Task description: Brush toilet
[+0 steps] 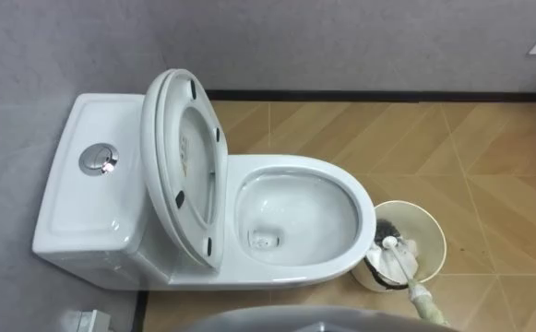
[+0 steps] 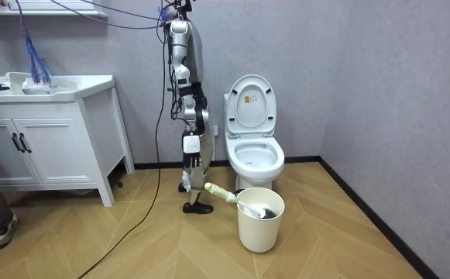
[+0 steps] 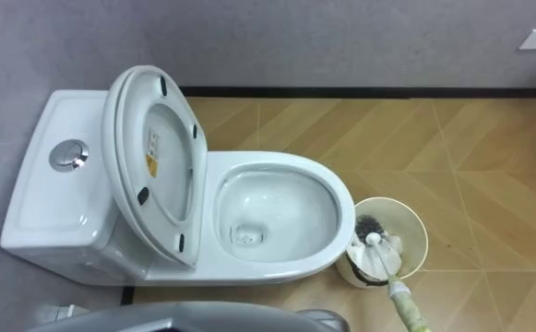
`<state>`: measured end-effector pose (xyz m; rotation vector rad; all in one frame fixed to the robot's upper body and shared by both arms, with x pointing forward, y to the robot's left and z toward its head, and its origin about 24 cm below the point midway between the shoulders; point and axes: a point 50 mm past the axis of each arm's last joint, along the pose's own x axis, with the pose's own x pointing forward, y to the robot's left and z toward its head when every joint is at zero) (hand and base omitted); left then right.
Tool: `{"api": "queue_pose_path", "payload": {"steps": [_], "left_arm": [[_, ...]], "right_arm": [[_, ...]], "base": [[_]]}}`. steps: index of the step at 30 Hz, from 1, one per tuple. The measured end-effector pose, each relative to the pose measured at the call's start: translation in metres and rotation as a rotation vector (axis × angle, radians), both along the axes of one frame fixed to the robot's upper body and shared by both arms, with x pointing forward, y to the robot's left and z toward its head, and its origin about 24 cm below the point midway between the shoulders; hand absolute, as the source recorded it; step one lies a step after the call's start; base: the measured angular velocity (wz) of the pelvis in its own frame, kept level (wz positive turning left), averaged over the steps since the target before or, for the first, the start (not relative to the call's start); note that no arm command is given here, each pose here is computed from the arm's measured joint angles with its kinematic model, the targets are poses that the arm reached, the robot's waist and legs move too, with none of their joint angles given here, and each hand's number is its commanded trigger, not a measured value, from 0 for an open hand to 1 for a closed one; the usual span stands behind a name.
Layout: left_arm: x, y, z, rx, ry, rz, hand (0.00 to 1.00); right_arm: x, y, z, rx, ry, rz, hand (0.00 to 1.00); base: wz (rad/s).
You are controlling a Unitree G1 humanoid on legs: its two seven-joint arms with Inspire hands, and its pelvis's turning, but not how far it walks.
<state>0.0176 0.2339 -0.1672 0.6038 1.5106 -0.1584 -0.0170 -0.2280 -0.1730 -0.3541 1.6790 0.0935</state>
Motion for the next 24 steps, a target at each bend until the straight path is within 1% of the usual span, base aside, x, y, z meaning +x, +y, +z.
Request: {"api": "queue_pose_path", "payload": {"steps": [8, 11, 17, 24], "left_arm": [[0.000, 0.000, 0.000, 0.000, -0.003, -0.001, 0.00], [-0.001, -0.001, 0.000, 0.008, 0.000, 0.001, 0.00], [-0.002, 0.001, 0.000, 0.026, 0.001, 0.004, 0.00], [0.000, 0.001, 0.000, 0.037, -0.017, 0.003, 0.00]], "right_arm": [[-0.002, 0.000, 0.000, -0.005, 0.010, -0.001, 0.00], [-0.002, -0.001, 0.000, -0.032, -0.003, -0.018, 0.00], [0.008, -0.008, 0.002, -0.119, -0.083, -0.128, 0.00], [0.026, -0.019, 0.006, -0.235, -0.240, -0.347, 0.00]], "base": [[0.00], [0.00], [-0.03], [-0.02]]}}
